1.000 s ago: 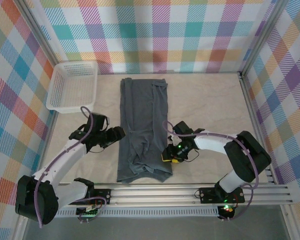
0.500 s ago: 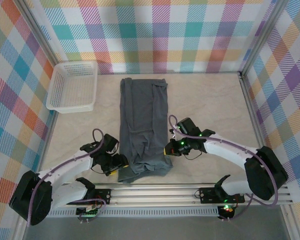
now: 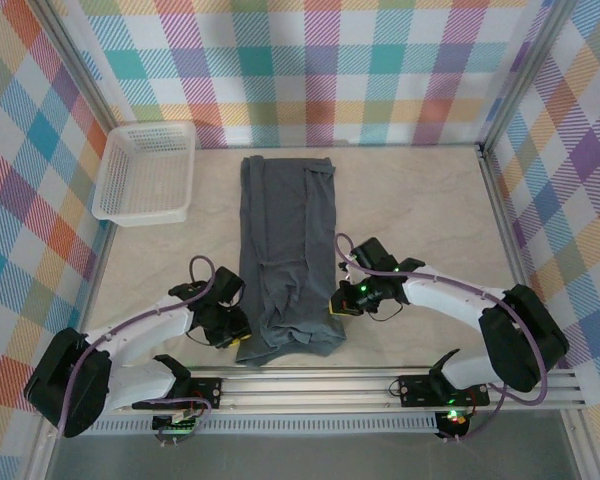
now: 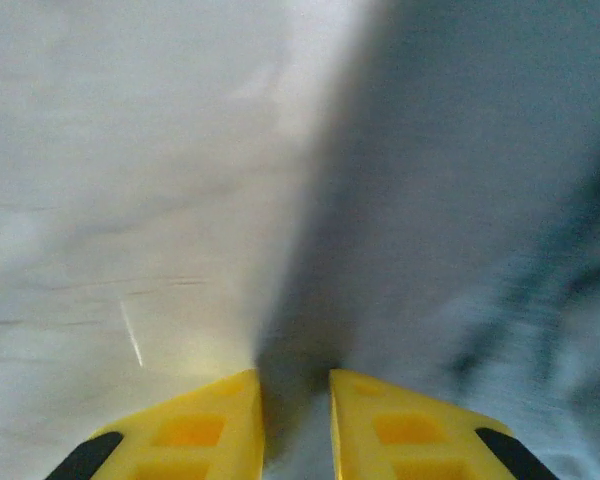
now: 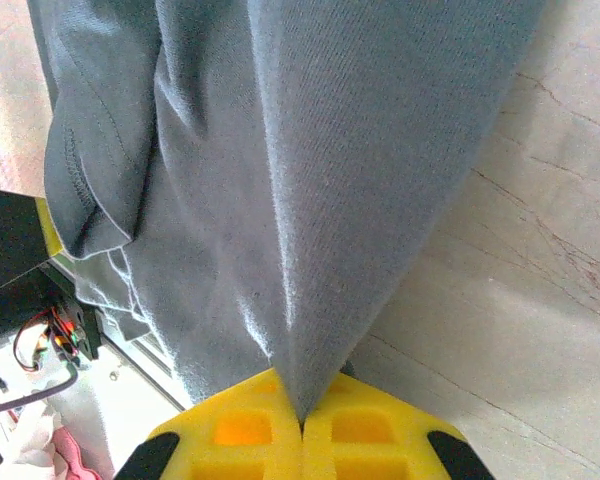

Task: Fold the inside-out t-shirt

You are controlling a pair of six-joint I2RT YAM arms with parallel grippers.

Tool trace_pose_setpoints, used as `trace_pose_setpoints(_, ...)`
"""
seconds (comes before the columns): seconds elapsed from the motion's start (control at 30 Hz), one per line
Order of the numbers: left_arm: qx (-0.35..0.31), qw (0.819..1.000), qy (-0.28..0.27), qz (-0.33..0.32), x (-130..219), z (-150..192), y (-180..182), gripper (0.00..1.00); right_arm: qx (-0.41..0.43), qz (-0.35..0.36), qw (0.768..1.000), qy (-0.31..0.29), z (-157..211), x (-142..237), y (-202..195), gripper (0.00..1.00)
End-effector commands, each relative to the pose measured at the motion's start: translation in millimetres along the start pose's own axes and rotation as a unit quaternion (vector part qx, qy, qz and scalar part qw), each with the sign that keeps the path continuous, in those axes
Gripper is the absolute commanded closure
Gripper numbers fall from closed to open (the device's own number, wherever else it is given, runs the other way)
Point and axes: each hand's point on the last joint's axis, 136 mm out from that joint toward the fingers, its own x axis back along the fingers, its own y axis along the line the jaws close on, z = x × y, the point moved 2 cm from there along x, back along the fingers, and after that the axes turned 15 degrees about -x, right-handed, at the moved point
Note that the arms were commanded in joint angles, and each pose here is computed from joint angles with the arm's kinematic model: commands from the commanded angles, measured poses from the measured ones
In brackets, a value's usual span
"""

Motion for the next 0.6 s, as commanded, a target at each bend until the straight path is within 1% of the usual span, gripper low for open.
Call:
trace_pose_setpoints(0.0, -0.011, 0.998, -0.022, 0.061, 4, -6, -23, 0.76, -0.016, 0.012, 1.0, 0.007, 3, -3, -9, 1.0)
trace_pose_setpoints(0.07, -0.005, 0.998, -0.023, 0.057, 2, -3, -18, 0.75, -0.018, 0.014, 1.0, 0.008, 2, -4, -10, 1.0)
trace_pose_setpoints(0.13, 0.0, 0.999, -0.022, 0.037, 1, -1, -9, 0.7, -0.018, 0.015, 1.0, 0.01, 3, -4, -10, 1.0)
trace_pose_setpoints(0.2, 0.001, 0.999, -0.023, 0.028, -1, -1, -5, 0.61, -0.018, 0.015, 1.0, 0.011, 3, -5, -10, 1.0)
trace_pose_setpoints(0.23, 0.001, 0.999, -0.023, 0.027, -1, -1, -5, 0.58, -0.018, 0.016, 1.0, 0.01, 3, -5, -10, 1.0)
trace_pose_setpoints(0.3, 0.002, 0.999, -0.022, 0.031, -2, -1, -6, 0.58, -0.019, 0.018, 1.0, 0.01, 3, -5, -11, 1.0)
trace_pose_setpoints(0.33, 0.001, 0.999, -0.02, 0.032, -3, 0, -6, 0.6, -0.02, 0.019, 1.0, 0.009, 2, -5, -11, 1.0)
trace_pose_setpoints(0.4, -0.003, 0.999, -0.011, 0.041, -6, 2, -8, 0.72, -0.024, 0.025, 0.999, 0.008, 2, -5, -14, 1.0)
trace_pose_setpoints(0.43, -0.007, 0.999, -0.005, 0.045, -7, 4, -9, 0.81, -0.026, 0.028, 0.999, 0.007, 1, -5, -15, 1.0)
trace_pose_setpoints(0.47, -0.01, 0.999, 0.003, 0.046, -8, 6, -9, 0.93, -0.026, 0.029, 0.999, 0.009, 2, -5, -15, 1.0)
trace_pose_setpoints(0.5, -0.013, 0.999, 0.008, 0.042, -7, 9, -8, 1.0, -0.026, 0.031, 0.999, 0.008, 3, -4, -15, 1.0)
trace_pose_setpoints(0.57, -0.017, 0.999, 0.012, 0.029, -2, 16, -3, 1.0, -0.032, 0.036, 0.999, 0.004, 9, 1, -21, 1.0)
